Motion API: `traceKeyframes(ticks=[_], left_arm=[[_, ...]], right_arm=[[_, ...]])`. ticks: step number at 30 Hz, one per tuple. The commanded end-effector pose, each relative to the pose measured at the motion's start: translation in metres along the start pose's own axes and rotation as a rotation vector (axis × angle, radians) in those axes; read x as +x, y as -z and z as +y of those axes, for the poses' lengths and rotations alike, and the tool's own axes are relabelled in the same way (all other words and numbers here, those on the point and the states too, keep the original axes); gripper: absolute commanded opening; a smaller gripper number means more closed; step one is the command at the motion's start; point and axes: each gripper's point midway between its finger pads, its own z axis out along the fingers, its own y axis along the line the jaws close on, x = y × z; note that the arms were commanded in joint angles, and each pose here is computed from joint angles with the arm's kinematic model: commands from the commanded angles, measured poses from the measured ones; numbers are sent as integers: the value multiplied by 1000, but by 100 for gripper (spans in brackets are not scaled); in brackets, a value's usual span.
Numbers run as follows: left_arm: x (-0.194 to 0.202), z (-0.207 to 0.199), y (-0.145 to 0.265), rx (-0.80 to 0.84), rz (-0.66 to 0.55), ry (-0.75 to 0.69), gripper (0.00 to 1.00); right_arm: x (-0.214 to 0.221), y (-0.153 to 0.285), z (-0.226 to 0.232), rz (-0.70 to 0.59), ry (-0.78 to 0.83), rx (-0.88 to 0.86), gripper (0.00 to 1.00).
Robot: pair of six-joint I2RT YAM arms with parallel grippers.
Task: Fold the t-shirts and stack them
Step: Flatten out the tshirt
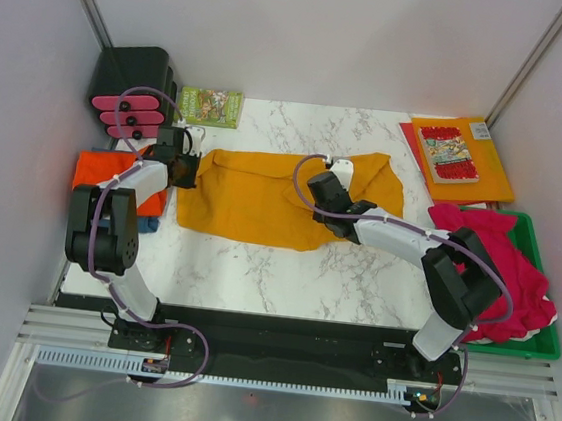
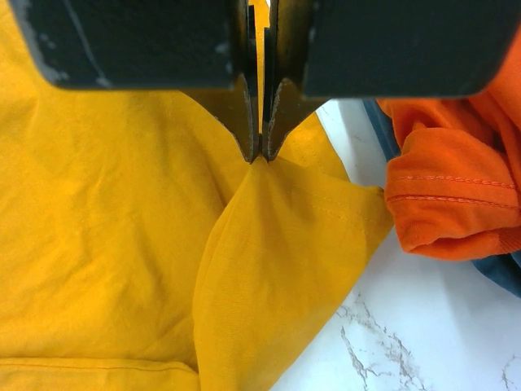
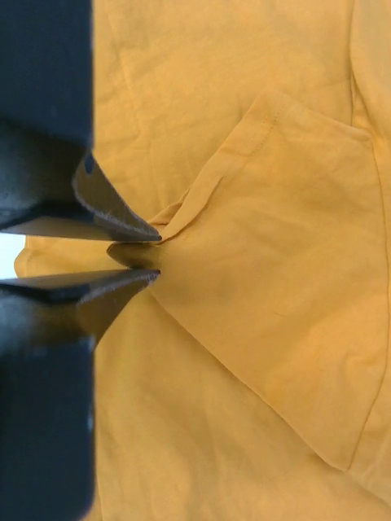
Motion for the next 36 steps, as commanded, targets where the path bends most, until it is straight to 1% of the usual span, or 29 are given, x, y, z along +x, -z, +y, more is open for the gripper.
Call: traceKeyframes(ticks=[1,3,4,5,6,8,9,11,12,14,16,19,20,22,23,25,26,28,29,32,34,36], left_arm=[[-3,-1,-2,10,-16,18,2],[-2,0,-2,8,-14,20,2],[-2,-1,-3,10,-13,19,2],[-2,0,-2,8,-12,20,2],[-2,-1,-2,10,-13,19,2],[-3,-1,-2,12,-14,22,2],[-2,-2,-3,13,-13,19,2],[-2,-2,-3,15,-12,22,2],[-1,-2,-3,14,-10,21,2],[-1,-2,-3,15,-10,22,2],[0,-3,-3,16,-7,21,2],[1,-1,-3,12,-7,19,2],[0,-2,-2,11,-9,19,2],[0,-2,-3,11,-8,20,2],[1,-2,-3,11,-6,20,2],[1,-2,-4,14,-5,20,2],[1,-2,-4,14,-5,21,2],[0,-3,-4,16,-6,23,2],[1,-2,-4,15,-6,25,2],[0,-2,-3,16,-9,24,2],[-1,-2,-3,13,-11,22,2],[-4,-1,0,8,-20,20,2]], right_arm=[[-1,-2,2,-1,6,15,32],[-1,-4,1,1,5,17,33],[0,-4,2,3,7,17,25],[0,-4,1,0,6,22,20],[0,-4,0,-4,7,25,18],[-1,-5,3,0,13,15,23],[2,-8,4,12,19,15,31],[4,-10,5,20,22,11,37],[4,-11,6,23,21,11,43],[6,-14,7,28,25,13,48],[10,-18,7,37,32,19,49],[16,-22,6,53,34,34,44],[16,-22,4,54,34,36,37],[16,-21,4,53,35,38,31],[14,-20,4,45,31,38,24],[11,-18,4,35,32,37,21],[9,-17,2,30,32,41,17],[6,-15,2,21,30,41,12],[3,-14,2,15,27,39,5],[-2,-10,3,1,21,36,0],[-8,-7,3,-14,19,34,0],[-28,4,4,-56,11,29,0]])
